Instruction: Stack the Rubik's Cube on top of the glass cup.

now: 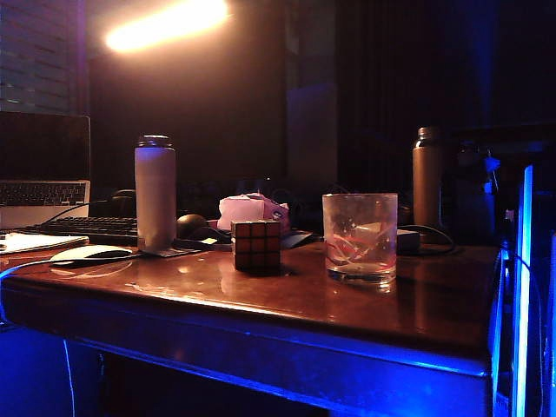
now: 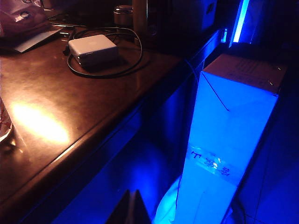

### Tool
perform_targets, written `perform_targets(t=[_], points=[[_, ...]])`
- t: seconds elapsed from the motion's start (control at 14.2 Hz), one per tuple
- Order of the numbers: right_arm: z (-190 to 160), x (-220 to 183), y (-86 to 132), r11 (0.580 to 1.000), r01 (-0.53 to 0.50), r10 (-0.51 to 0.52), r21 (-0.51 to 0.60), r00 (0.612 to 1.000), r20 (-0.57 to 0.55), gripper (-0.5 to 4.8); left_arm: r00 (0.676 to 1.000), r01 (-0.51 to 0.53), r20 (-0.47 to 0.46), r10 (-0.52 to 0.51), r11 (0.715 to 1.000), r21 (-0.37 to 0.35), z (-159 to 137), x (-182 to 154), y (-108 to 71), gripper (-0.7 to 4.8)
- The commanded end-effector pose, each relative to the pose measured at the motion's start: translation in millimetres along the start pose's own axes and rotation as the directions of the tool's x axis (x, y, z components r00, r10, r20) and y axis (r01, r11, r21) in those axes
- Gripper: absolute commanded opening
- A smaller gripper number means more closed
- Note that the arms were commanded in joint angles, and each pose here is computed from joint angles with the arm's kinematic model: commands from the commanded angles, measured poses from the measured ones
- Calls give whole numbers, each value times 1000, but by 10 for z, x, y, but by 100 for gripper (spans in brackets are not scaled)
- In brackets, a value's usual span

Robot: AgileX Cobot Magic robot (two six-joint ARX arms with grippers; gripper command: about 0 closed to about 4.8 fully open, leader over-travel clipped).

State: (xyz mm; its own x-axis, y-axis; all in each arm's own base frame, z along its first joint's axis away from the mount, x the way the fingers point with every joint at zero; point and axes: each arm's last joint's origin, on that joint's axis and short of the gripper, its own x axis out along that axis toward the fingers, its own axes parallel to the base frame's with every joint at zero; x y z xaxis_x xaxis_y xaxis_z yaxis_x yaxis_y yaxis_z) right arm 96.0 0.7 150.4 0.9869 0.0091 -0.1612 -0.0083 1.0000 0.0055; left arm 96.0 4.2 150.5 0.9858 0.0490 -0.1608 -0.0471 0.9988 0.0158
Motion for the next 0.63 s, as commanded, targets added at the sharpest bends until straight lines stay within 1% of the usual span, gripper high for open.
perform_targets(t=[0.07, 0.35, 0.42, 0.49, 0.63], points=[[-11, 3, -1, 1000, 3, -3, 2, 1000, -3, -1, 1000, 2, -19, -1, 1000, 13, -29, 2, -1, -1], [-9, 3, -1, 1000, 4, -4, 4, 1000, -1, -1, 1000, 2, -18, -2, 1000, 6, -27, 2, -1, -3], [-4, 2, -1, 1000, 4, -5, 27, 1000, 3, -1, 1000, 6, -13, -6, 1000, -27, -11, -3, -2, -3], [13, -2, -4, 999, 15, -16, 52, 1000, 12, -1, 1000, 11, 13, -10, 998, -63, 75, -30, -2, -3], [107, -33, -21, 992, 72, -77, 103, 996, 41, -1, 993, 22, 116, -7, 991, -132, 378, -144, 4, -2]])
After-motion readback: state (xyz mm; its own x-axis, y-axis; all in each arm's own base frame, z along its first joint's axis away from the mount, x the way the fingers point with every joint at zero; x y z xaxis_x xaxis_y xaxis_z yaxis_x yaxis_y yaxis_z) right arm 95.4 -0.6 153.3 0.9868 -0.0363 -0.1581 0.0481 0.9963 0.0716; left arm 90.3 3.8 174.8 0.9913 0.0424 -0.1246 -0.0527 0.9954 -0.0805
